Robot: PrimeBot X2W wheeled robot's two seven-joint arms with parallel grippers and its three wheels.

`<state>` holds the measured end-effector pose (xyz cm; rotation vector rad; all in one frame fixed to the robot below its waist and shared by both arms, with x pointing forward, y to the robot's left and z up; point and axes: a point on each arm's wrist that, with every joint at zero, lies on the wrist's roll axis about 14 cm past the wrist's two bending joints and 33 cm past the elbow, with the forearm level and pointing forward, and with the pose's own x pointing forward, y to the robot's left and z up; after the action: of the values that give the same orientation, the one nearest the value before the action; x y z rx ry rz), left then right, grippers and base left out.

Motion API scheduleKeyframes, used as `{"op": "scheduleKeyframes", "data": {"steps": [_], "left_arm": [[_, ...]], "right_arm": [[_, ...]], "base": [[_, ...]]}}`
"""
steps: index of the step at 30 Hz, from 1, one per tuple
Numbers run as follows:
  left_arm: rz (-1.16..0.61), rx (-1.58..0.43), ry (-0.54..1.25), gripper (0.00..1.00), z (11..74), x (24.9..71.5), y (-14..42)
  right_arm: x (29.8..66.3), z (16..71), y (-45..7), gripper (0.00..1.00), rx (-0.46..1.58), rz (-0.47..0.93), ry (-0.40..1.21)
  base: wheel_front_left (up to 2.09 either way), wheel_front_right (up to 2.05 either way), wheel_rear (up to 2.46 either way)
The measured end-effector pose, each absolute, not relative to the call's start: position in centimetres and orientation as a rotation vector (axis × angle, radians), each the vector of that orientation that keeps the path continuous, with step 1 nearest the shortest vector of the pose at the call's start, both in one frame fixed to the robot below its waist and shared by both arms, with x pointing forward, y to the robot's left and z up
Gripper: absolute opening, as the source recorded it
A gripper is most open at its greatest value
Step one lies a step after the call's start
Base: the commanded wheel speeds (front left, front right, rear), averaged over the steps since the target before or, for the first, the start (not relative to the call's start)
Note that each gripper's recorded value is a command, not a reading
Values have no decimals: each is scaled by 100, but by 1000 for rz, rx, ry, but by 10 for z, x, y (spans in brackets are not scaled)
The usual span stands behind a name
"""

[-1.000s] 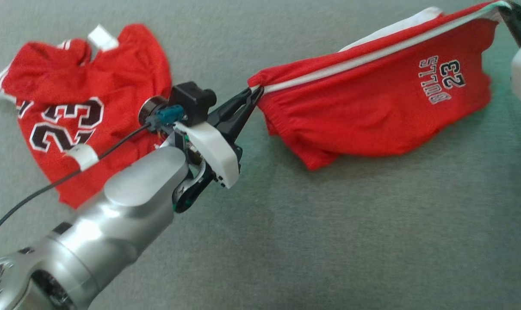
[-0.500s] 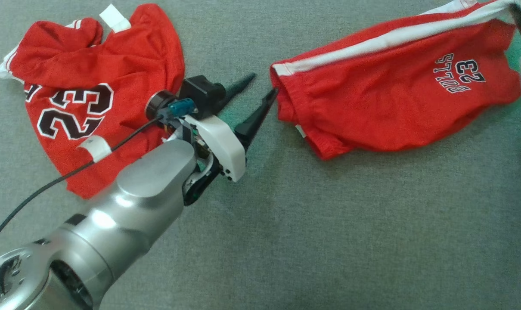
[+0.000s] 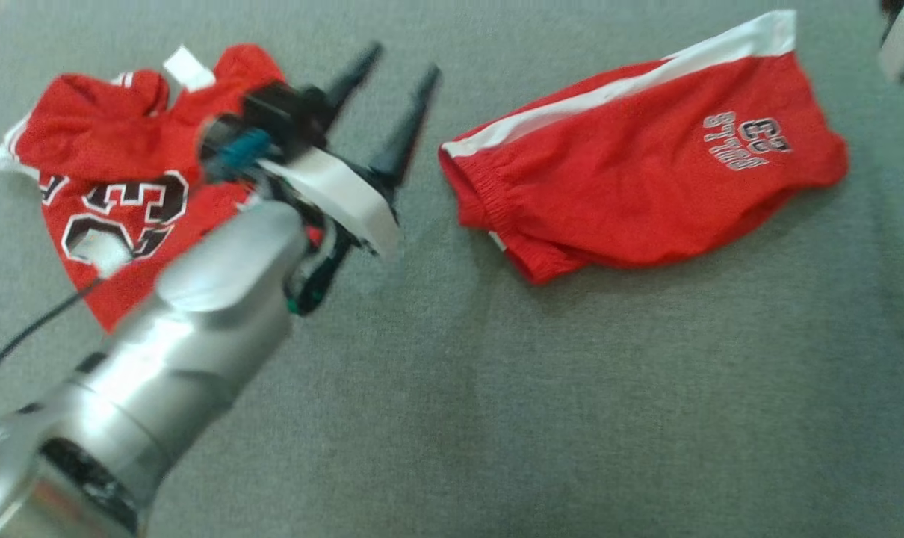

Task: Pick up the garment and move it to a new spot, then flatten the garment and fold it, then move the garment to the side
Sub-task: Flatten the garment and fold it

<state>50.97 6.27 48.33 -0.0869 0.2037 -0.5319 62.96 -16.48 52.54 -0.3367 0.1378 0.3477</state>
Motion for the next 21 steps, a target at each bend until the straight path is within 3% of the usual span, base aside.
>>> {"op": "scheduleKeyframes", "data": {"steps": [6,11,16,21], "left_arm": [[-411,-98,-56,100,571,518,93],[-337,-120,-124,100,582,485,107],[-298,-165,-120,100,572,454,110],[-274,-208,-69,100,546,423,111]], "right_arm": [[609,609,-176,100,-135,277,-90],[560,602,-215,100,2,156,-119],[510,610,-209,100,89,133,-220],[453,578,-214,100,106,72,-206]], "base": [[0,0,0],[0,0,0],[0,0,0],[0,0,0]]}}
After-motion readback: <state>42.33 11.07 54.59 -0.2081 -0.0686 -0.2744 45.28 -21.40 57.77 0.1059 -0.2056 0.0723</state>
